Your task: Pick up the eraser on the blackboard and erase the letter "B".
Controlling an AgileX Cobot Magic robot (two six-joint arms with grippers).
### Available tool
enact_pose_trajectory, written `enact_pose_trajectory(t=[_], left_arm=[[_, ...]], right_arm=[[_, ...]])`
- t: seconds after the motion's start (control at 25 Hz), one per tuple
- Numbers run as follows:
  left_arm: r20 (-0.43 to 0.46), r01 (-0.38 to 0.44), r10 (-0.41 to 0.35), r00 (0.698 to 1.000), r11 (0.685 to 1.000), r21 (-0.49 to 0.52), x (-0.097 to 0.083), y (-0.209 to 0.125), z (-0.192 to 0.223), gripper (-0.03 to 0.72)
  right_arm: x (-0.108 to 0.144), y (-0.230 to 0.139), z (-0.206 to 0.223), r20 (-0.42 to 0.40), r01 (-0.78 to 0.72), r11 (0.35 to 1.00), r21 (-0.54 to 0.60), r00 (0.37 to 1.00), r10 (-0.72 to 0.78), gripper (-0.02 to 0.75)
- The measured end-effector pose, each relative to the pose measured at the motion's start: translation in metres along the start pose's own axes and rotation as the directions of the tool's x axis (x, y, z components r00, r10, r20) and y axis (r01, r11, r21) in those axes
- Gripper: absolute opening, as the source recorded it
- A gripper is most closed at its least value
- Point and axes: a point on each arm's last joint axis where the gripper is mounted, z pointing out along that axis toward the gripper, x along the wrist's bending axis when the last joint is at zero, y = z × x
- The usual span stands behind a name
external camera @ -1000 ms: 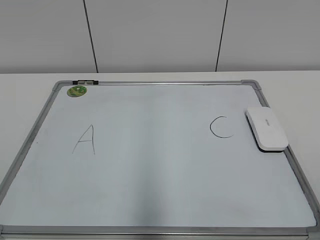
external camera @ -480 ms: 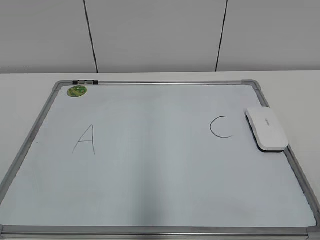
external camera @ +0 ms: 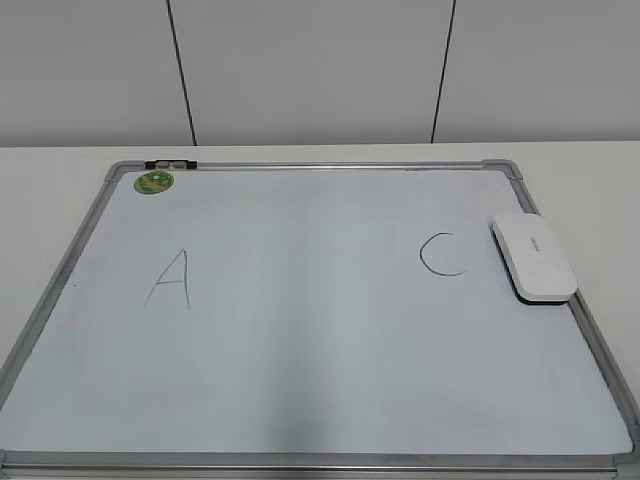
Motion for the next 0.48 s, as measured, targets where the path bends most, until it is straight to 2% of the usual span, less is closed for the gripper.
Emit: enact_pose_trajectory(t=[0.48], left_arm=[[0.0, 0.0, 0.0, 1.0, 1.0, 0.0, 0.0, 0.0, 0.0, 0.244]], right_arm=[[0.0, 0.0, 0.0, 0.0, -0.002, 1.0, 0.0, 1.0, 0.002, 0.59]])
